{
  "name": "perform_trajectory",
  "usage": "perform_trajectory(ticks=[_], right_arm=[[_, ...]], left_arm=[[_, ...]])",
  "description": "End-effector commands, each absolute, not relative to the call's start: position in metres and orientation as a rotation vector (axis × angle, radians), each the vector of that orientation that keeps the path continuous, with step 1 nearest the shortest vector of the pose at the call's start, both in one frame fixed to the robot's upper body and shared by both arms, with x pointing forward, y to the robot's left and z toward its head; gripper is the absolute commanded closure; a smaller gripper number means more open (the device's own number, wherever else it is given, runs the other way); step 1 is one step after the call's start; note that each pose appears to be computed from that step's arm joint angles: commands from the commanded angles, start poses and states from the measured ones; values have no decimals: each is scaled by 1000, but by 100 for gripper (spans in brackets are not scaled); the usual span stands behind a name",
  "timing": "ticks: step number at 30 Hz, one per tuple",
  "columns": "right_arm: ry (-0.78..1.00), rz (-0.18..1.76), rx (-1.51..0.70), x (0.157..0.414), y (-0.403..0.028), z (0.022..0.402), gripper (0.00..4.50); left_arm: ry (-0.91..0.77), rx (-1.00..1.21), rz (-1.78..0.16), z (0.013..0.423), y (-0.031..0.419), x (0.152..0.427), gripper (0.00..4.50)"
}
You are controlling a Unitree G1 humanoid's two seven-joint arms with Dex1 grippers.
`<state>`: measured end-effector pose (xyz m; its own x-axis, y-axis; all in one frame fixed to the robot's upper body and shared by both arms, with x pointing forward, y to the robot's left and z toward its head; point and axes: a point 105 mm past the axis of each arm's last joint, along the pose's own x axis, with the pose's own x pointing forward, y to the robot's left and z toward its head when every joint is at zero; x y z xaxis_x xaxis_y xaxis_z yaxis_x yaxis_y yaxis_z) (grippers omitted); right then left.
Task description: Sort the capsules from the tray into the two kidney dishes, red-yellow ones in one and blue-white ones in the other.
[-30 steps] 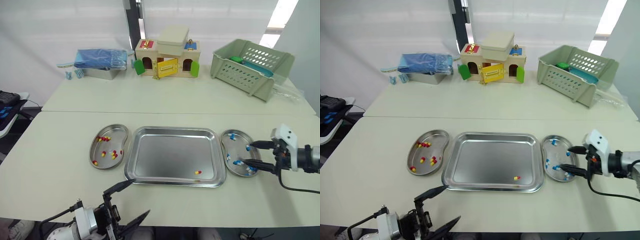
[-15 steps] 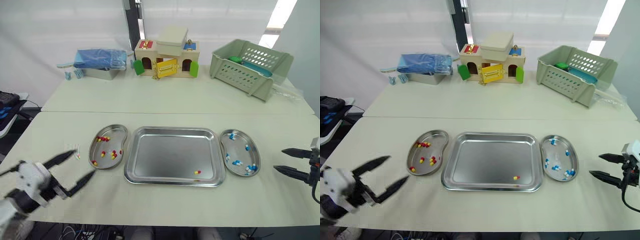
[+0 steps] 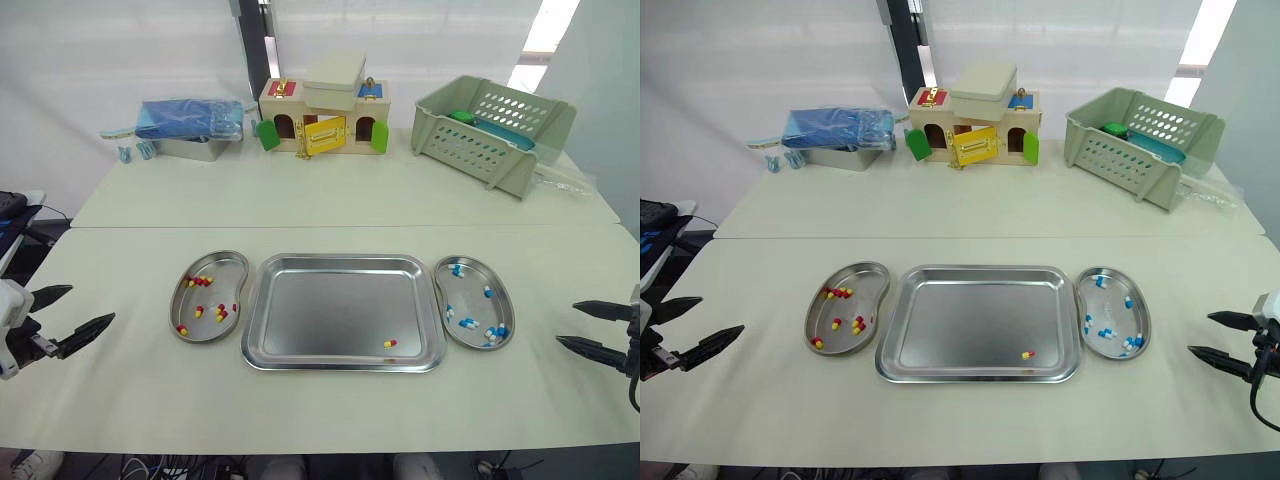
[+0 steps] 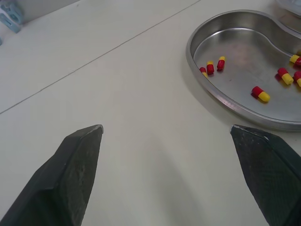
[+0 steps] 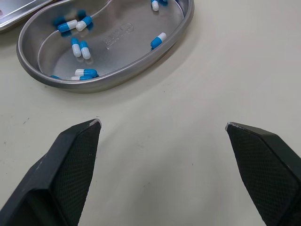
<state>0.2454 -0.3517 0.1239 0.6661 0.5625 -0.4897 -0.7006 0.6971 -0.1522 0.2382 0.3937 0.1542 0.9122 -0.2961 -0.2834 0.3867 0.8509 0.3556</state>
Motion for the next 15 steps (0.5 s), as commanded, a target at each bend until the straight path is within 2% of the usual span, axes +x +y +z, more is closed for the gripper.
perform_trajectory(ticks=[1,7,12,15], right_arm=[[395,742,-372,242,-350,134,1],[372,879,-346,218,-320,127,1],[276,1062,-318,183,-258,126,1],[129,1060,-215,171,-223,130,1]], left_arm=[[219,444,-396,156,388,242,0],[162,456,-534,155,351,257,0],[109,436,-801,153,280,271,0],[74,426,-963,155,234,280,0]])
